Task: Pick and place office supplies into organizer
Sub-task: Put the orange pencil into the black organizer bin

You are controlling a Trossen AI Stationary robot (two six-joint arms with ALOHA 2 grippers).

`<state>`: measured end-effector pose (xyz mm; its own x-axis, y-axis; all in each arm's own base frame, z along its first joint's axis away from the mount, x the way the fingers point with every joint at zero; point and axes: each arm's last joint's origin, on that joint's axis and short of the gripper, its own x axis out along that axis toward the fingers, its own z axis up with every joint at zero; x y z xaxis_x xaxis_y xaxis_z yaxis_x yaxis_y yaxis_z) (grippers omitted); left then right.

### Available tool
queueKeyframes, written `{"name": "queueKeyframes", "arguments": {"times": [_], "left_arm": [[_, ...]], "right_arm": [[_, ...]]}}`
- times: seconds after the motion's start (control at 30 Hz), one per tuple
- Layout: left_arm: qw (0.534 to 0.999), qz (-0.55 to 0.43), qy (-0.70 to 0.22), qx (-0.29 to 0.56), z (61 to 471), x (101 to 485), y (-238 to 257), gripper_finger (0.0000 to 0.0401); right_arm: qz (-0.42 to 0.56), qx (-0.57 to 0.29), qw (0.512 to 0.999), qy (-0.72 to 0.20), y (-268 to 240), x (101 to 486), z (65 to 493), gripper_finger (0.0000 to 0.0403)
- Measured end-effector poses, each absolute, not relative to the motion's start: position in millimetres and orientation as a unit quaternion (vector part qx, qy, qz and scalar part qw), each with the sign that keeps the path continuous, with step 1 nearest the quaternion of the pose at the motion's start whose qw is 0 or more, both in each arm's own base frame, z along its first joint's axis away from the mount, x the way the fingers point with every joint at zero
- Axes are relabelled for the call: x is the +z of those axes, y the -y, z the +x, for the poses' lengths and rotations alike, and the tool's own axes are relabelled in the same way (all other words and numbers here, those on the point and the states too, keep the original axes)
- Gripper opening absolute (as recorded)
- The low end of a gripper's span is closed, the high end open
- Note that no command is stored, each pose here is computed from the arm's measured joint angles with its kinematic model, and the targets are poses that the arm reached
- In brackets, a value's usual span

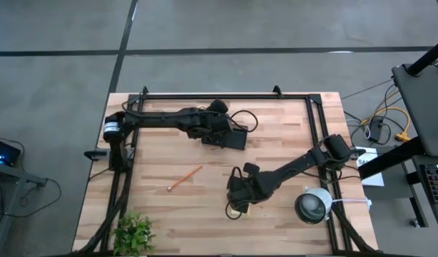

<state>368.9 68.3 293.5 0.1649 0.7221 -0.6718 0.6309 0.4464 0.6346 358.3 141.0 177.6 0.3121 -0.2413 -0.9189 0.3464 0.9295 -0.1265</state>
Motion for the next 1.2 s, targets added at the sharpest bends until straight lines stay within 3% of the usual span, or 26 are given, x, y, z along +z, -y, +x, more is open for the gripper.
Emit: {"name": "queueKeyframes", "arguments": {"times": [0.23, 0.47, 0.67, 0.93, 1.2], "left_arm": [[0.588, 0.438, -0.67, 0.113, 350, 299, -57, 0.0133], [0.742, 0.1, -0.659, 0.068, 316, 312, 5, 0.0143], [0.814, 0.024, -0.57, 0.106, 285, 293, 77, 0.0128], [0.819, -0.22, -0.485, 0.213, 228, 241, 125, 0.012], [0.772, -0.314, -0.465, 0.299, 202, 212, 130, 0.012]], "right_arm": [[0.027, -0.163, 0.811, -0.561, -146, 177, 356, 0.0009], [-0.038, 0.014, 0.817, -0.576, -149, 178, 365, 0.0009], [-0.066, 0.07, 0.854, -0.512, -116, 188, 394, 0.0009], [-0.005, 0.139, 0.877, -0.46, -60, 201, 434, 0.0009], [-0.01, 0.13, 0.884, -0.449, -33, 185, 474, 0.0009]]}}
